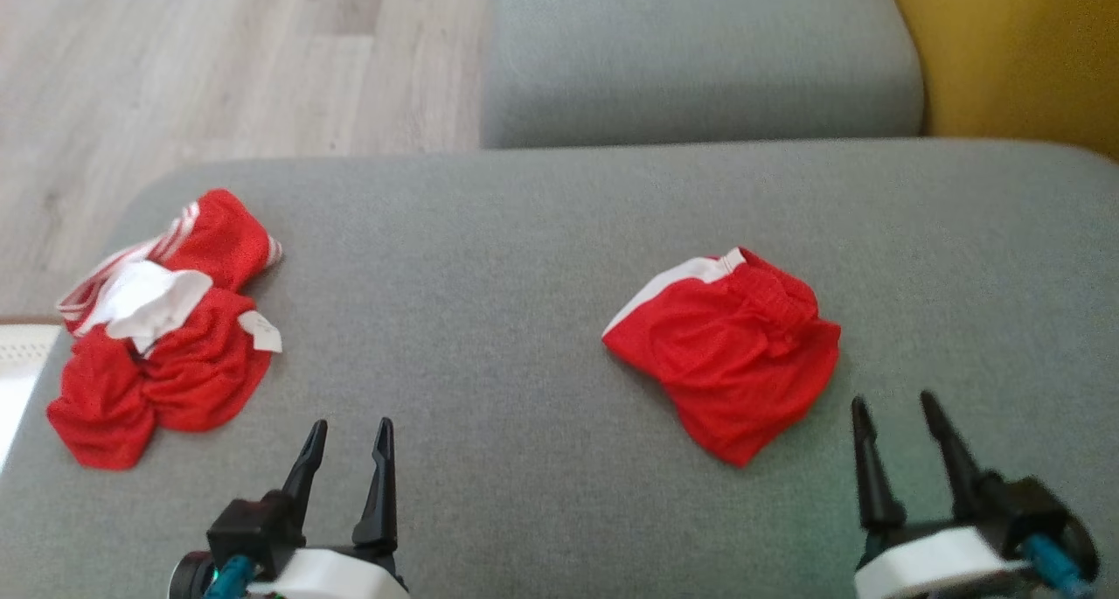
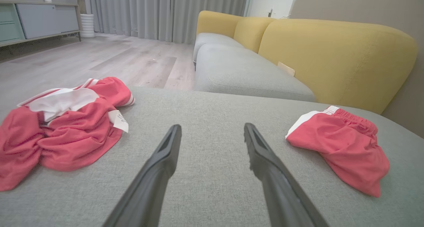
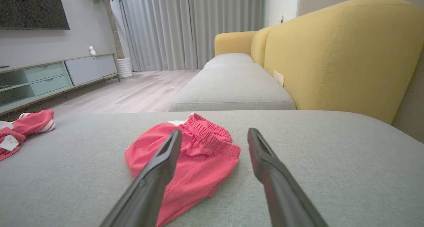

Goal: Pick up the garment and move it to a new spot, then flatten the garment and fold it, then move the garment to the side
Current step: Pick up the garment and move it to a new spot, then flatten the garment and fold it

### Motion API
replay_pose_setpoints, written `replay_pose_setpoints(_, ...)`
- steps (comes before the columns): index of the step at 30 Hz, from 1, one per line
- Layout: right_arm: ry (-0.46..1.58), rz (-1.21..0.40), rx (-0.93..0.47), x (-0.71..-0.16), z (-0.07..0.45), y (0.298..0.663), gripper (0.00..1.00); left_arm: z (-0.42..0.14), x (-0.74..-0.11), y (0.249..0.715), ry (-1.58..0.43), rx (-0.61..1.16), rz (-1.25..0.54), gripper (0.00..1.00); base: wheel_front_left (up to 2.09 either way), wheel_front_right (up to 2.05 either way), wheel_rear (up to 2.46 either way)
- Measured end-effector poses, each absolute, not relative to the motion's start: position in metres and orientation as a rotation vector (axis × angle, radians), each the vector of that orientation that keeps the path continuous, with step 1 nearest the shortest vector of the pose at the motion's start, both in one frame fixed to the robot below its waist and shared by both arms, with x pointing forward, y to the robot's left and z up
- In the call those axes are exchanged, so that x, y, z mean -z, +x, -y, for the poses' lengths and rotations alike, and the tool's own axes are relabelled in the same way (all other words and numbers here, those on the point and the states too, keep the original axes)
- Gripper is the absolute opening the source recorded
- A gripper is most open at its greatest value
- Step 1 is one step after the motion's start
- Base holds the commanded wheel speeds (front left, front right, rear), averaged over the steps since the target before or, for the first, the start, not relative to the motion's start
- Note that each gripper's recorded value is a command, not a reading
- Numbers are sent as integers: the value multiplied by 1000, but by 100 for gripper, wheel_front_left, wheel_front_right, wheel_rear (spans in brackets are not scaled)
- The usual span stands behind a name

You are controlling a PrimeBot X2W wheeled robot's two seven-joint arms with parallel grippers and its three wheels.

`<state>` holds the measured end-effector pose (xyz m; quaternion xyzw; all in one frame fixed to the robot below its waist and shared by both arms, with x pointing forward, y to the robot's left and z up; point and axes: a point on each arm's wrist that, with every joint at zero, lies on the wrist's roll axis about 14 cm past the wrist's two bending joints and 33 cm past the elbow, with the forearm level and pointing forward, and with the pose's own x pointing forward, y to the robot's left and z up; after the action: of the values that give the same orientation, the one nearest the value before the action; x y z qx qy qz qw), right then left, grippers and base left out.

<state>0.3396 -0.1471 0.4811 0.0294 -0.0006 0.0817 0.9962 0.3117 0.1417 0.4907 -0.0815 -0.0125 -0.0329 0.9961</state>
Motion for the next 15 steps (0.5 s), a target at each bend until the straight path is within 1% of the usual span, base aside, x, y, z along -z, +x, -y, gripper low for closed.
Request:
replay_pose_setpoints(7, 76, -41, -203, -467, 133, 318, 100, -144, -498, 298, -104, 60, 63, 100, 0, 0, 0)
replay_pose_setpoints(15, 77, -84, -198, -453, 134, 307, 100, -147, -497, 294, -95, 56, 62, 100, 0, 0, 0)
